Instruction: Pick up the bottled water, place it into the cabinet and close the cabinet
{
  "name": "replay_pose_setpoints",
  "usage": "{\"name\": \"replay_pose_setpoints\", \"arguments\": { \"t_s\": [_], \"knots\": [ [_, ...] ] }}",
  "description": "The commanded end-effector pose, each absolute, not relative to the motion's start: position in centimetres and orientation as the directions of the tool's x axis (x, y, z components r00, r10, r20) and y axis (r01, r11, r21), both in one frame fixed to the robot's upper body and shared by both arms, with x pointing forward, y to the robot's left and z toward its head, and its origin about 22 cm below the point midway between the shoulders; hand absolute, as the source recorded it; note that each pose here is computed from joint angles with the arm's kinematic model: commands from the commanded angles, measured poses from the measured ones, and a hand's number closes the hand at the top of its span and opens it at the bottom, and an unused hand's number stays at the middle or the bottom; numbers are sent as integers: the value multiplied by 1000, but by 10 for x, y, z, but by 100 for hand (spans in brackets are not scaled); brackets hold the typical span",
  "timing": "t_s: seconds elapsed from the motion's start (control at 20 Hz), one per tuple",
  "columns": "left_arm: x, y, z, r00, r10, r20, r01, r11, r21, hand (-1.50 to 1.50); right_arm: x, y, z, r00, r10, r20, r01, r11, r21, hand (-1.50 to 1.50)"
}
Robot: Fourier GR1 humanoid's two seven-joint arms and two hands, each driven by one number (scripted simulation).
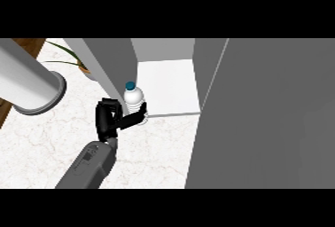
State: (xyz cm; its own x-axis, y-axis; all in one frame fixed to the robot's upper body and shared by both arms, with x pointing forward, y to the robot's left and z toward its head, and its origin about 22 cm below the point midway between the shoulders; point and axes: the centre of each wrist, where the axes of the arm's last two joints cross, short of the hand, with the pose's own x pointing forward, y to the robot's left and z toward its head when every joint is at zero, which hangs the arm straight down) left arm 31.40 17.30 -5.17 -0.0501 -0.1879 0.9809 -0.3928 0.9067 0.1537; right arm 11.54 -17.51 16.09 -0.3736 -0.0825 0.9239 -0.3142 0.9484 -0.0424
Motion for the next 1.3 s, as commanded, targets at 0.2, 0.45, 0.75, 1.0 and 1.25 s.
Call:
{"name": "replay_pose_setpoints", "arguments": {
  "t_s": [0.2, 0.45, 0.75, 1.0, 1.25],
  "knots": [
    [371, 132, 4, -188, -284, 940, -295, 929, 221, -150, 109, -177, 165, -382, -103, 918, -337, 941, -35, -150],
    [366, 122, 2, -185, -264, 947, -292, 935, 204, -150, 114, -177, 162, -392, -102, 914, -337, 941, -39, -150],
    [367, 130, 8, -185, -247, 951, -289, 939, 188, -150, 114, -179, 162, -395, -97, 914, -344, 938, -49, -150],
    [364, 133, 6, -194, -242, 951, -277, 943, 183, -150, 114, -178, 161, -390, -110, 914, -360, 932, -41, -150],
    [364, 131, 16, -235, -234, 943, -234, 956, 179, -150, 113, -180, 162, -384, -107, 917, -357, 933, -41, -150]
  ]
}}
